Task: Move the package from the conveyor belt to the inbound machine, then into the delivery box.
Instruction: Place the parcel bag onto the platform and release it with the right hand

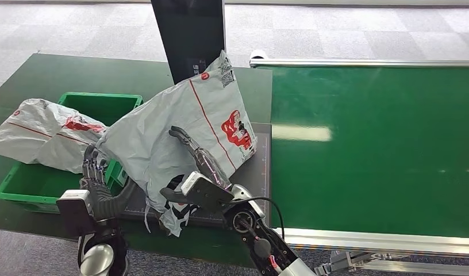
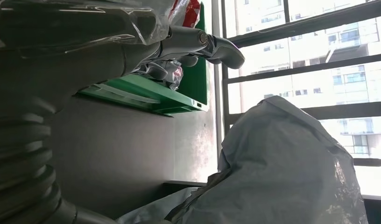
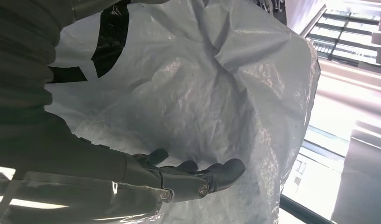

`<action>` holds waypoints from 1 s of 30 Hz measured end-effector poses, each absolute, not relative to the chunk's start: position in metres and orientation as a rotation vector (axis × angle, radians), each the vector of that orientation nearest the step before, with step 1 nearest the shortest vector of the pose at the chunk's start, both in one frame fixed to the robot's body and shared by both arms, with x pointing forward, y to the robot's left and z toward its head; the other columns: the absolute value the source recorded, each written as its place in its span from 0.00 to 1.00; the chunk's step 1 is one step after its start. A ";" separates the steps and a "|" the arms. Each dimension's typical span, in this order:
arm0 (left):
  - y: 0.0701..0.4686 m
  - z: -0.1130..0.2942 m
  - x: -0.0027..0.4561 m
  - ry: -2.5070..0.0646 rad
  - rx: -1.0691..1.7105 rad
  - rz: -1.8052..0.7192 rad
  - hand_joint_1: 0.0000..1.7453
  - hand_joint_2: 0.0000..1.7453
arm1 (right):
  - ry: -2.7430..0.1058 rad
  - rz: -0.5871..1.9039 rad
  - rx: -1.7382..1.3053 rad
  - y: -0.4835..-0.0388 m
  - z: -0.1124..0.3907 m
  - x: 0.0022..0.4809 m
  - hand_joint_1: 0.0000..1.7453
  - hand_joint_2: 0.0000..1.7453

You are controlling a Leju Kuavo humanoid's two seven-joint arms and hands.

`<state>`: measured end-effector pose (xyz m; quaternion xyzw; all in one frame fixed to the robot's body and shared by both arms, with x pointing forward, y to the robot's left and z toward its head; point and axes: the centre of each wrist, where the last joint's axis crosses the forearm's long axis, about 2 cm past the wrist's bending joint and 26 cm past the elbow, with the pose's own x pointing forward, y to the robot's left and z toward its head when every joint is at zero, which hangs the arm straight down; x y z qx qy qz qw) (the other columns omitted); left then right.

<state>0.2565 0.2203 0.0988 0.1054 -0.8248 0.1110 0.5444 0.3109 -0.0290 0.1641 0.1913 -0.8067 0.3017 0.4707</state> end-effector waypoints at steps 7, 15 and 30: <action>0.220 0.099 0.256 -1.955 0.251 0.266 0.00 1.00 | -1.978 0.736 0.465 -0.029 0.164 0.311 0.00 1.00; 0.220 0.099 0.256 -1.955 0.251 0.268 0.00 1.00 | -1.978 0.736 0.465 -0.029 0.164 0.311 0.00 1.00; 0.297 0.201 0.290 -2.362 0.866 0.315 0.00 1.00 | -1.908 0.381 0.236 -0.128 0.107 0.279 0.00 1.00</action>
